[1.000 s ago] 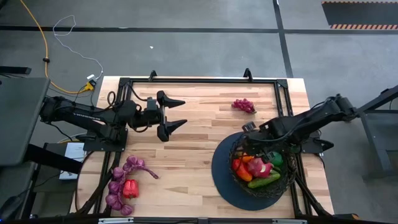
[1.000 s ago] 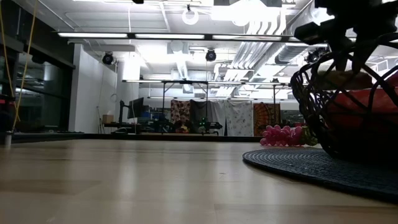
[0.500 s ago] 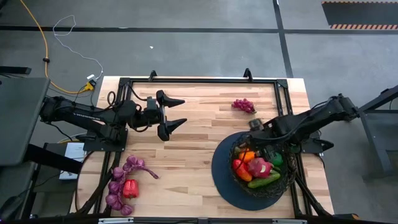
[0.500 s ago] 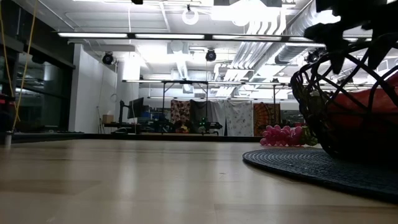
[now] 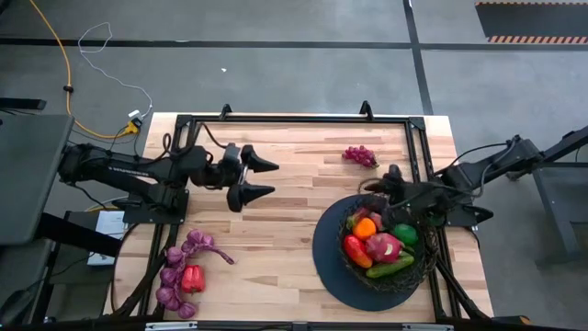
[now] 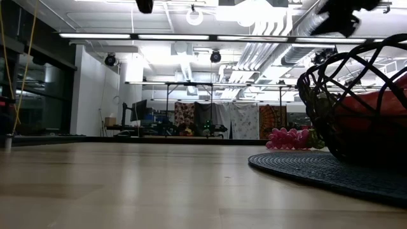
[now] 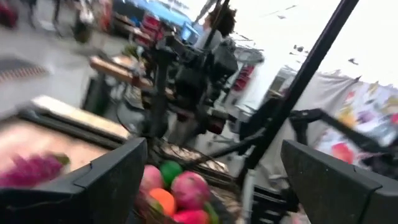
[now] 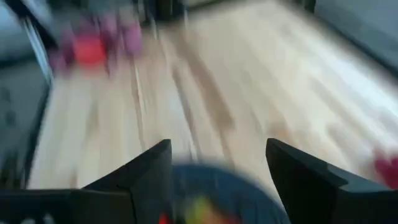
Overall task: Build produce basket
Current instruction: Put the purple garlic into the basket
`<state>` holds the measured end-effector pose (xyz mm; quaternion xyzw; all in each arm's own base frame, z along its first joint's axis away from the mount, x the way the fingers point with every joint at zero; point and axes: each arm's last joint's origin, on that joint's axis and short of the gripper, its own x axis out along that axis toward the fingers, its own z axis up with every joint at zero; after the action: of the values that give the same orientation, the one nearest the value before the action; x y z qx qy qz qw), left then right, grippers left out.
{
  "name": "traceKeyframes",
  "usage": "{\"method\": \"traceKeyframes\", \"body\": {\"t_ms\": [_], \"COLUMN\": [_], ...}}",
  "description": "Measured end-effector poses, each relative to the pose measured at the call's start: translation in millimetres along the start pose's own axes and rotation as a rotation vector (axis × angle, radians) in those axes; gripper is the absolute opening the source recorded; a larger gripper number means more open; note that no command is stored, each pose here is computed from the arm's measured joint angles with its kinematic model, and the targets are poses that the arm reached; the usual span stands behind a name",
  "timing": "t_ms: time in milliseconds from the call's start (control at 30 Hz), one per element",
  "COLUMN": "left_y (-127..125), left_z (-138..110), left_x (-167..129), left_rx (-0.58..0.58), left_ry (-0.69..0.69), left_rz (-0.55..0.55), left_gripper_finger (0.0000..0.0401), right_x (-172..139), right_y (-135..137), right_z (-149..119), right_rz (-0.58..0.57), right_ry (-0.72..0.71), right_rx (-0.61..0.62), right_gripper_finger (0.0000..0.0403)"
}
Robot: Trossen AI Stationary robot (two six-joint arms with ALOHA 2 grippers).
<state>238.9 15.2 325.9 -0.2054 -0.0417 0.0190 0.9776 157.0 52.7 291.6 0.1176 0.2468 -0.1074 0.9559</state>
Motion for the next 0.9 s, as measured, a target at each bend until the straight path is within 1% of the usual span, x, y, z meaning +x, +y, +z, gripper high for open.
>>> {"method": "traceKeyframes", "body": {"t_ms": [67, 200, 300, 367, 467, 633, 767, 900], "left_y": [2.7, 6.0, 7.7, 8.6, 10.1, 11.1, 7.4, 3.1], "left_z": [-0.1, 0.0, -0.7, -1.9, -2.8, -0.8, 6.9, 13.9], "left_x": [0.0, -0.1, -0.2, -0.3, -1.9, -11.9, -28.1, -51.0], "left_rx": [-0.050, -0.083, -0.082, -0.058, 0.009, 0.153, 0.229, 0.261], "left_ry": [0.012, 0.012, 0.018, 0.026, 0.036, 0.063, 0.070, 0.094], "left_rz": [0.005, 0.030, 0.053, 0.071, 0.113, 0.196, 0.206, 0.209], "left_gripper_finger": [0.0360, 0.0360, 0.0360, 0.0360, 0.0360, 0.0360, 0.0360, 0.0360], "right_x": [7.0, 18.5, 25.0, 28.6, 34.0, 40.6, 40.2, 39.2], "right_y": [3.3, 9.5, 11.8, 11.9, 11.4, 11.9, 12.7, 12.2], "right_z": [4.8, 19.0, 29.9, 35.4, 39.3, 39.0, 40.5, 43.1], "right_rz": [0.026, 0.066, 0.054, 0.040, 0.037, 0.080, 0.093, 0.097], "right_ry": [-0.129, -0.338, -0.441, -0.490, -0.519, -0.503, -0.519, -0.545], "right_rx": [-0.005, -0.043, -0.083, -0.100, -0.081, 0.013, 0.036, 0.048], "right_gripper_finger": [0.0252, 0.0252, 0.0252, 0.0252, 0.0252, 0.0252, 0.0252, 0.0252]}}
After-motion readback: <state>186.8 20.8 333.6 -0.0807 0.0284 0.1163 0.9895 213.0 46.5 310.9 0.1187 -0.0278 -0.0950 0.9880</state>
